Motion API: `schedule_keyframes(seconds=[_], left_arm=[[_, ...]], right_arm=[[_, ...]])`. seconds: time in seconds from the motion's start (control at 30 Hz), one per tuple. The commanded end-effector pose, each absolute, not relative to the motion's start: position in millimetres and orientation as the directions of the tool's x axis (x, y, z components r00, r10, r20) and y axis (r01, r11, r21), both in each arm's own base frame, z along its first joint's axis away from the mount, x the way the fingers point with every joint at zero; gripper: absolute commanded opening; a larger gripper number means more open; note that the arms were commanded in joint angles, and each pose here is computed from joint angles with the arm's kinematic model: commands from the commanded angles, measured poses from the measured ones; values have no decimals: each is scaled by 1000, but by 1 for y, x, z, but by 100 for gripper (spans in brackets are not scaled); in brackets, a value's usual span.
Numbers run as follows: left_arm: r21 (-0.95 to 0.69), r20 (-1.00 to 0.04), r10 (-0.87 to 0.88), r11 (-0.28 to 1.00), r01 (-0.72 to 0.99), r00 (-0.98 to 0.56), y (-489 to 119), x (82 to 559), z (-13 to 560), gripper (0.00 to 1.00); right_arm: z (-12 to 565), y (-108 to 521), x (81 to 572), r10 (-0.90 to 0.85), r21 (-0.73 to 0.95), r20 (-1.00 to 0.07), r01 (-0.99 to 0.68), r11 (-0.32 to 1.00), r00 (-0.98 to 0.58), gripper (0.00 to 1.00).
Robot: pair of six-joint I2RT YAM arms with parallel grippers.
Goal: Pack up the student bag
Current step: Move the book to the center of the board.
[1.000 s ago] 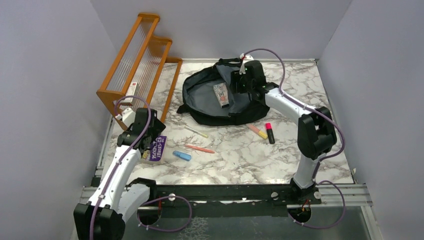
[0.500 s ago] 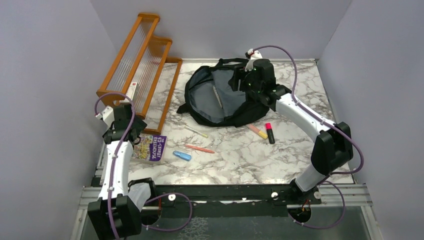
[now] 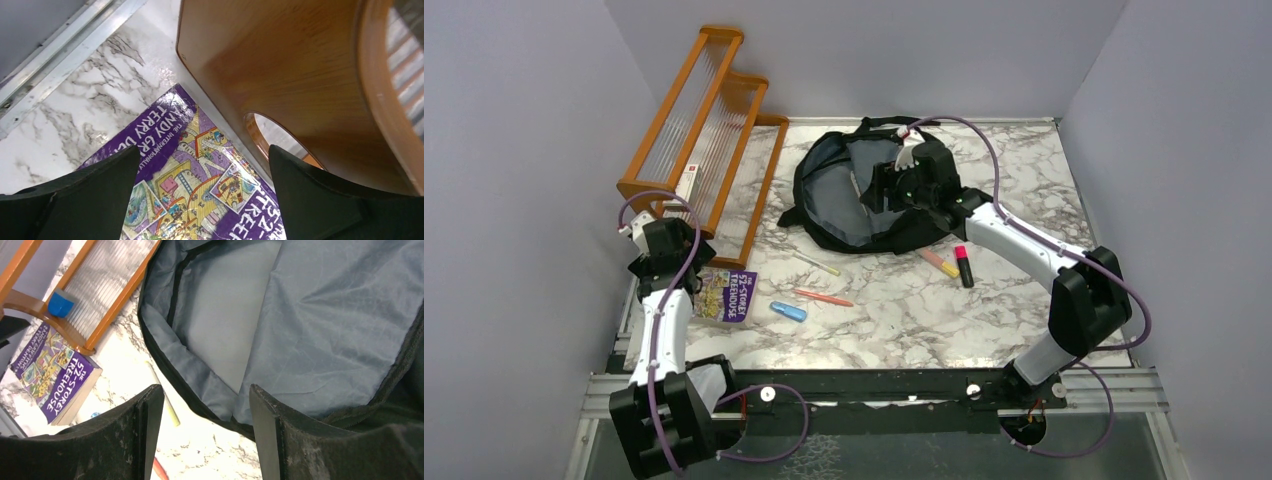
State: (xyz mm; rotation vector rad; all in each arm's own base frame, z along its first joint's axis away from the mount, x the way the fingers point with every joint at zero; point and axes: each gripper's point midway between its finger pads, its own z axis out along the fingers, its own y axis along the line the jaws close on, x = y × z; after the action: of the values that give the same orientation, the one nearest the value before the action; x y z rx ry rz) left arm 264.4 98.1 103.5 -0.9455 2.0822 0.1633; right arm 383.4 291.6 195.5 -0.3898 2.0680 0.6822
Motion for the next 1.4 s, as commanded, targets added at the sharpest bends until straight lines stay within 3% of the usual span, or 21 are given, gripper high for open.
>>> schedule_keyframes(seconds=[0.0, 0.9, 1.23, 1.37], left_arm=[[-242, -775, -528, 755, -609, -347, 98, 283, 102, 99], [-241, -798, -597, 441, -865, -82, 145, 226, 52, 99], [-304, -735, -672, 448, -841, -92, 136, 240, 43, 98], [-368, -664, -742, 430, -825, -90, 119, 241, 38, 96]], right_arm=[[218, 298, 373, 27, 357, -854, -548, 757, -519, 68], [214, 314, 364, 8, 400, -837, -601, 692, -547, 68], [214, 316, 365, 20, 416, -829, -592, 690, -558, 68], [216, 317, 366, 32, 424, -828, -588, 689, -560, 68]])
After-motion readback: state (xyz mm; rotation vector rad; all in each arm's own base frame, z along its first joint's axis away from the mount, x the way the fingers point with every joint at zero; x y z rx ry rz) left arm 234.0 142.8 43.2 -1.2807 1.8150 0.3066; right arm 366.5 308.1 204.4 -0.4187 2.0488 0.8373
